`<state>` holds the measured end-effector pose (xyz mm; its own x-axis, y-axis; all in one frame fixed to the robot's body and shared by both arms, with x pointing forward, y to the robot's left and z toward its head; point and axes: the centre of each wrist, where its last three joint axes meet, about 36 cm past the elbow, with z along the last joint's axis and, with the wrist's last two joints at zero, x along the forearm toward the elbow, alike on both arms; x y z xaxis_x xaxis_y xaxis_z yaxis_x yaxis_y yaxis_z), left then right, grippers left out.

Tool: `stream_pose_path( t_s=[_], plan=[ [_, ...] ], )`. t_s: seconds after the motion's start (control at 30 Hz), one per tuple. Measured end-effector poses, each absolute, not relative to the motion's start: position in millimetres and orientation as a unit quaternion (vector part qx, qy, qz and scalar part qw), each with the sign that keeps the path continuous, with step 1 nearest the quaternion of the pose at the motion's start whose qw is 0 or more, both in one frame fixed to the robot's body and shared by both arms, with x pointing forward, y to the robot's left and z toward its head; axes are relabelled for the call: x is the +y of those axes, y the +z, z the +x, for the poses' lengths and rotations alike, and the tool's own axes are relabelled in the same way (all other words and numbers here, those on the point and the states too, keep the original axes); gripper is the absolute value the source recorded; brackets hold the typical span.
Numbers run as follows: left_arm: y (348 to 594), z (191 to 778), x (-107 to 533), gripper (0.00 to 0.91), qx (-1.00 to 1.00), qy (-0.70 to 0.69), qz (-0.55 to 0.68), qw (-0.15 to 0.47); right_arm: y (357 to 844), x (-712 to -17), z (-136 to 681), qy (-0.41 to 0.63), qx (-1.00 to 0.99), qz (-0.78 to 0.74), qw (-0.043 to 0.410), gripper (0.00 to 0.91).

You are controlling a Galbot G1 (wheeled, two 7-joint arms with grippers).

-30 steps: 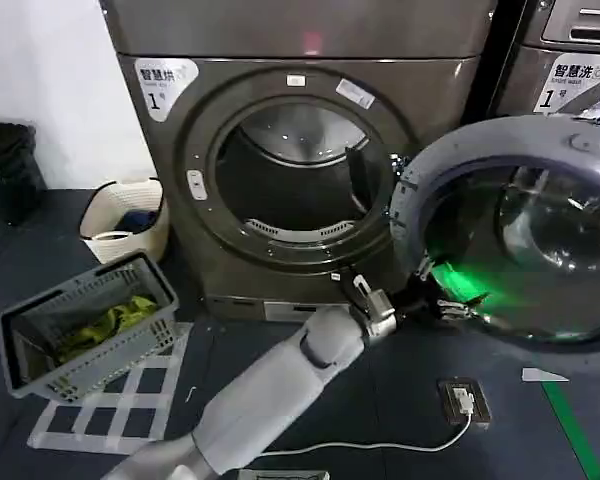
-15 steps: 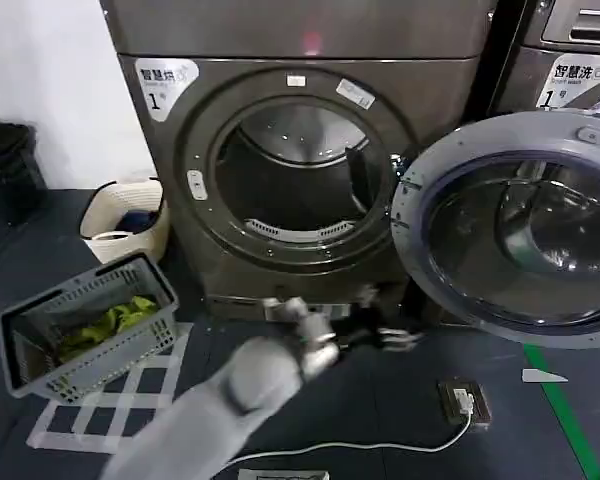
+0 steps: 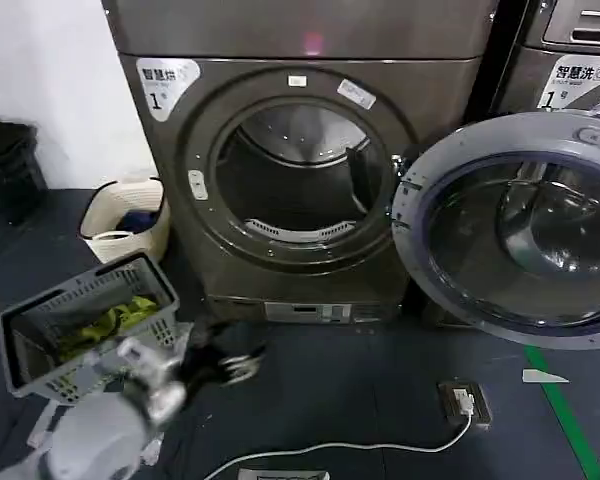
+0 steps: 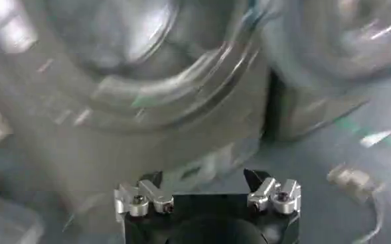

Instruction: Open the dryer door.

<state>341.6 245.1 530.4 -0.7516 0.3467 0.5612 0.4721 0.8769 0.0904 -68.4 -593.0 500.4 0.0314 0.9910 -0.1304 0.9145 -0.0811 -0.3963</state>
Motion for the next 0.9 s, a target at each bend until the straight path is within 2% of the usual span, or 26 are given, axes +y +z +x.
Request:
stream_pose_path(
  t_s=[0.4, 0.7, 0.9],
  plan=[
    [548, 370, 294, 0.907, -0.928, -0.026, -0.037, 0.37, 479, -590, -48, 0.182, -0.712, -0.671, 0.099, 0.907],
    [596, 441, 333, 0.907, -0.937, -0.008, 0.006, 0.349, 467, -582, -43, 0.177, -0.722, -0.66, 0.106, 0.907],
    [595, 490, 380, 0.907, -0.927, -0.04, 0.091, 0.361, 459, -580, -41, 0.179, -0.725, -0.656, 0.11, 0.907]
  ],
)
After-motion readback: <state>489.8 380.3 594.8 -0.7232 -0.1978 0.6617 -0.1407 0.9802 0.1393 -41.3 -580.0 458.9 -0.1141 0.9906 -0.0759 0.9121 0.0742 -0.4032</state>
